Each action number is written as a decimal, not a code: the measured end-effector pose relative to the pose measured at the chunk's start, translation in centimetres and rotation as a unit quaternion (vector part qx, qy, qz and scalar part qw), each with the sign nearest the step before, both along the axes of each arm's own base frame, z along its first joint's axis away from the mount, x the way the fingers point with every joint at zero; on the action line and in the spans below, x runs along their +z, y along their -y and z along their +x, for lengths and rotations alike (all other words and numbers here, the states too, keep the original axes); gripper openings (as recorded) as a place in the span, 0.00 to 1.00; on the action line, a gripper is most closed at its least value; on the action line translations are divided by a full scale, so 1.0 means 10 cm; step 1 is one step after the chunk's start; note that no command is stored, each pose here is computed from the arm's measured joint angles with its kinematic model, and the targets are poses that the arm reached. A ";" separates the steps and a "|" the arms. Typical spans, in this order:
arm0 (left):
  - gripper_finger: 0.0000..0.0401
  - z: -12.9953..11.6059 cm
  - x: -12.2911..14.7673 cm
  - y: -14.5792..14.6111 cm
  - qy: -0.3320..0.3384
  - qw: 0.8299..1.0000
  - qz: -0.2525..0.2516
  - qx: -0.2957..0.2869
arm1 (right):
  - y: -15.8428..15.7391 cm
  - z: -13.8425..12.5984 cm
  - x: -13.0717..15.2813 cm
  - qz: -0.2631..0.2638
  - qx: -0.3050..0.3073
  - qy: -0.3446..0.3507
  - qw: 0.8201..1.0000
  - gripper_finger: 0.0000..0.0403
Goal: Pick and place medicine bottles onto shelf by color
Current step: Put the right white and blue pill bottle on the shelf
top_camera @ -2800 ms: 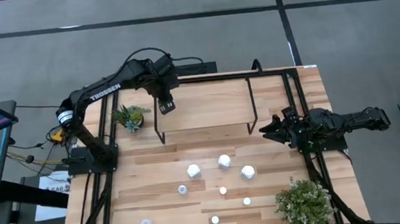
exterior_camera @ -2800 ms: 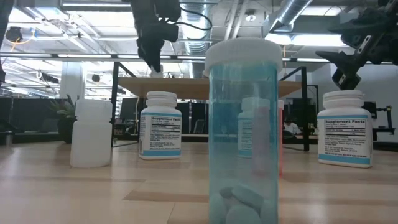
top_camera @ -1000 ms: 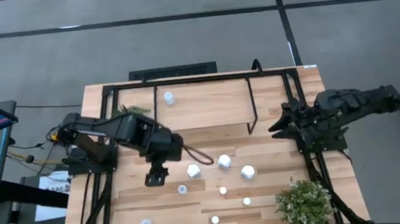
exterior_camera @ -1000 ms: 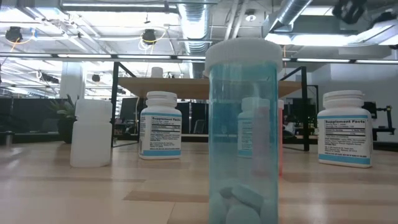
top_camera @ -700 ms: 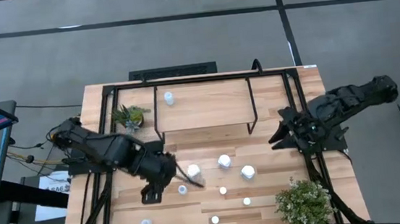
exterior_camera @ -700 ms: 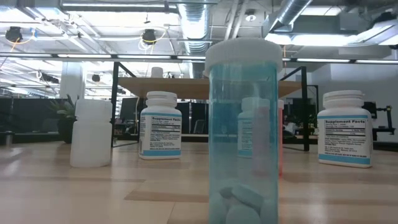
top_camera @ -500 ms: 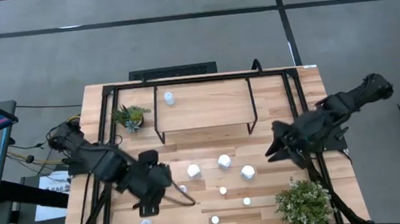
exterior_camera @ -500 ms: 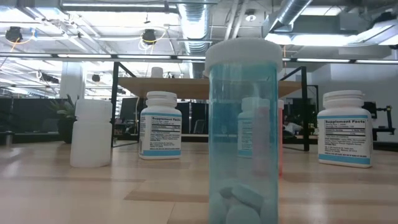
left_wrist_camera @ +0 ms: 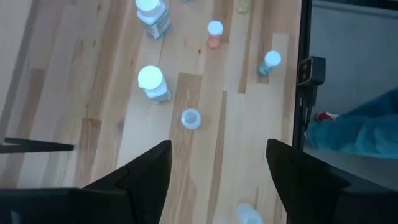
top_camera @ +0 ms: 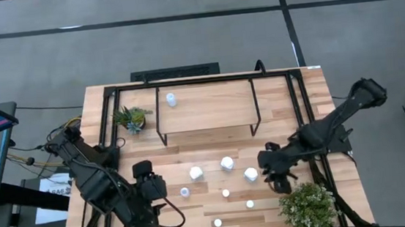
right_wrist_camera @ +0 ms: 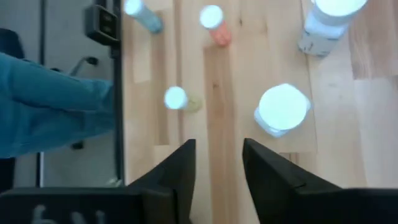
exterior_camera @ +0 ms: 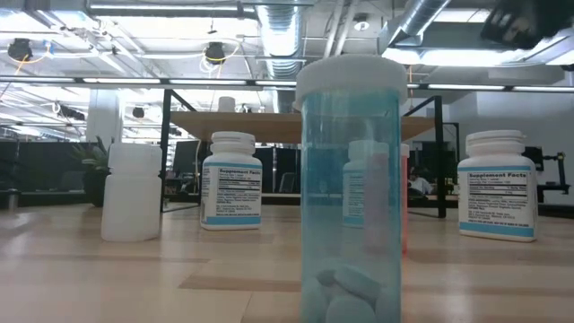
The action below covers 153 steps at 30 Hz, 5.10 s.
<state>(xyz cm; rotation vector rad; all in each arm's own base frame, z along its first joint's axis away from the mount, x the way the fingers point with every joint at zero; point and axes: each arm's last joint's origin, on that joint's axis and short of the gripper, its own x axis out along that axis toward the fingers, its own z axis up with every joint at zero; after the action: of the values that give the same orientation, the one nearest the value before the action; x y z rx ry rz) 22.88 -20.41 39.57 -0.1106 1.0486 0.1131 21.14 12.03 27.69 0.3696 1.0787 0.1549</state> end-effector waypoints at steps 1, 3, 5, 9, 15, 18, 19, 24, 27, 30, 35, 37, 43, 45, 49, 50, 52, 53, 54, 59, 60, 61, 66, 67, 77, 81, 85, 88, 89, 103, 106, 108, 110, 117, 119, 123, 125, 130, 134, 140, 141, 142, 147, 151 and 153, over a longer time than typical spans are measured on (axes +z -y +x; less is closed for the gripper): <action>0.62 0.00 -0.01 0.01 -0.001 1.000 0.000 0.000 | 0.00 0.03 -0.03 -0.004 -0.003 -0.006 1.000 0.44; 0.62 0.00 -0.03 0.04 -0.002 1.000 0.000 0.000 | 0.01 0.09 -0.10 -0.011 -0.011 -0.019 1.000 0.50; 0.62 0.02 -0.05 0.06 -0.003 1.000 0.002 0.000 | 0.04 0.15 -0.15 -0.016 -0.020 -0.029 0.999 0.57; 0.62 0.05 -0.11 0.11 -0.011 1.000 0.005 0.006 | 0.09 0.24 -0.26 -0.023 -0.035 -0.053 0.998 0.68; 0.62 0.09 -0.19 0.18 -0.022 1.000 0.005 0.012 | 0.11 0.36 -0.42 -0.033 -0.047 -0.084 0.995 0.73; 0.62 0.10 -0.21 0.19 -0.024 1.000 0.006 0.012 | 0.09 0.41 -0.51 -0.039 -0.047 -0.097 0.993 0.73; 0.62 0.09 -0.21 0.20 -0.024 1.000 0.005 0.015 | 0.09 0.42 -0.53 -0.040 -0.047 -0.099 0.993 0.73; 0.62 0.10 -0.21 0.19 -0.021 1.000 0.007 0.019 | 0.09 0.46 -0.62 -0.047 -0.051 -0.115 0.991 0.73; 0.62 0.10 -0.21 0.19 -0.020 1.000 0.007 0.019 | 0.13 0.49 -0.63 -0.046 -0.058 -0.116 0.991 0.73; 0.62 0.10 -0.21 0.19 -0.017 1.000 0.011 0.020 | 0.16 0.52 -0.62 -0.041 -0.066 -0.104 0.991 0.73; 0.62 0.10 -0.21 0.19 -0.011 1.000 0.017 0.022 | 0.19 0.57 -0.66 -0.045 -0.076 -0.101 0.991 0.73; 0.62 0.10 -0.21 0.19 -0.010 1.000 0.016 0.024 | 0.20 0.59 -0.73 -0.054 -0.080 -0.116 0.989 0.73; 0.62 0.10 -0.21 0.19 -0.010 1.000 0.017 0.024 | 0.17 0.66 -0.94 -0.063 -0.079 -0.155 0.983 0.73; 0.62 0.10 -0.21 0.19 -0.010 1.000 0.018 0.021 | 0.17 0.67 -0.95 -0.062 -0.086 -0.165 0.981 0.73; 0.62 0.10 -0.21 0.19 -0.010 1.000 0.020 0.019 | 0.17 0.66 -0.95 -0.062 -0.093 -0.173 0.979 0.73; 0.62 0.10 -0.21 0.19 -0.010 1.000 0.021 0.017 | 0.17 0.65 -0.94 -0.060 -0.098 -0.174 0.978 0.73; 0.62 0.10 -0.21 0.19 -0.011 1.000 0.021 0.016 | 0.18 0.64 -0.91 -0.055 -0.110 -0.175 0.977 0.73; 0.62 0.10 -0.21 0.19 -0.010 1.000 0.022 0.016 | 0.18 0.64 -0.90 -0.052 -0.115 -0.174 0.977 0.73; 0.62 0.10 -0.21 0.19 -0.010 1.000 0.022 0.016 | 0.19 0.62 -0.89 -0.052 -0.117 -0.176 0.976 0.72; 0.62 0.10 -0.21 0.18 -0.006 0.999 0.027 0.016 | 0.19 0.59 -0.84 -0.039 -0.115 -0.184 0.975 0.61; 0.62 0.10 -0.21 0.18 -0.006 0.999 0.028 0.016 | 0.19 0.58 -0.83 -0.036 -0.113 -0.185 0.976 0.57; 0.62 0.10 -0.21 0.18 -0.006 0.999 0.028 0.016 | 0.19 0.58 -0.83 -0.032 -0.112 -0.186 0.976 0.53; 0.62 0.10 -0.21 0.18 -0.005 0.999 0.031 0.017 | 0.19 0.57 -0.79 -0.008 -0.100 -0.192 0.976 0.39; 0.62 0.10 -0.20 0.18 -0.004 0.999 0.030 0.017 | 0.20 0.56 -0.76 -0.005 -0.096 -0.195 0.976 0.39; 0.62 0.11 -0.20 0.18 -0.003 0.999 0.031 0.018 | 0.40 0.70 0.20 -0.050 -0.001 -0.144 0.988 0.39; 0.62 0.11 -0.20 0.17 0.004 0.999 0.038 0.021 | 0.68 0.72 0.57 -0.102 -0.003 -0.118 0.988 0.39; 0.62 0.11 -0.20 0.17 0.005 0.999 0.038 0.022 | 1.01 0.67 0.84 -0.137 -0.024 -0.115 0.983 0.39; 0.62 0.11 -0.20 0.17 0.005 0.999 0.038 0.023 | 1.27 0.65 0.95 -0.159 -0.028 -0.105 0.981 0.39; 0.62 0.11 -0.20 0.17 0.005 0.999 0.037 0.024 | 1.35 0.65 0.98 -0.164 -0.027 -0.100 0.981 0.39; 0.62 0.22 -0.20 0.05 0.003 0.998 0.032 0.054 | 2.30 0.49 1.04 -0.225 -0.049 -0.078 0.970 0.40; 0.62 0.26 -0.20 0.00 0.003 0.998 0.032 0.063 | 2.42 0.45 1.04 -0.236 -0.051 -0.074 0.968 0.41; 0.62 0.28 -0.20 -0.03 0.002 0.997 0.031 0.069 | 2.48 0.46 1.04 -0.244 -0.052 -0.066 0.966 0.41; 0.62 0.31 -0.20 -0.07 0.001 0.997 0.034 0.071 | 2.54 0.49 1.01 -0.248 -0.049 -0.064 0.965 0.41; 0.62 0.42 -0.20 -0.21 -0.003 0.996 0.048 0.073 | 2.73 0.61 0.76 -0.238 -0.025 -0.121 0.963 0.42; 0.62 0.44 -0.20 -0.25 -0.005 0.996 0.053 0.072 | 2.75 0.66 0.69 -0.236 -0.018 -0.132 0.962 0.42; 0.62 0.48 -0.20 -0.31 -0.007 0.996 0.062 0.065 | 2.83 0.71 0.61 -0.241 -0.012 -0.144 0.960 0.42; 0.62 0.49 -0.20 -0.33 -0.009 0.996 0.066 0.061 | 2.84 0.72 0.61 -0.244 -0.005 -0.142 0.959 0.42; 0.62 0.52 -0.20 -0.37 -0.009 0.996 0.068 0.063 | 2.82 0.70 0.64 -0.251 0.000 -0.133 0.959 0.44; 0.62 0.52 -0.20 -0.37 -0.009 0.996 0.068 0.064 | 2.82 0.67 0.63 -0.252 0.024 -0.142 0.957 0.43; 0.62 0.52 -0.20 -0.37 -0.009 0.996 0.068 0.065 | 2.82 0.70 0.63 -0.262 0.038 -0.132 0.955 0.50; 0.62 0.52 -0.20 -0.37 -0.009 0.996 0.067 0.065 | 2.82 0.71 0.63 -0.263 0.038 -0.131 0.955 0.52; 0.62 0.52 -0.20 -0.37 -0.009 0.996 0.067 0.065 | 2.82 0.71 0.62 -0.263 0.038 -0.131 0.955 0.54; 0.62 0.52 -0.20 -0.37 -0.008 0.996 0.067 0.065 | 2.81 0.71 0.61 -0.260 0.041 -0.136 0.955 0.62; 0.62 0.52 -0.20 -0.37 -0.008 0.996 0.069 0.061 | 2.80 0.72 0.62 -0.263 0.042 -0.132 0.955 0.63; 0.62 0.52 -0.20 -0.37 -0.008 0.996 0.070 0.059 | 2.80 0.72 0.62 -0.262 0.042 -0.132 0.955 0.63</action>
<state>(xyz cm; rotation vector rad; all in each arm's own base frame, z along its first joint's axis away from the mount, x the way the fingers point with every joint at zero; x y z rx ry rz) 28.11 -16.72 37.58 -0.0449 1.0473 0.2947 28.36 -16.01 33.86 -0.1405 1.3510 -0.1122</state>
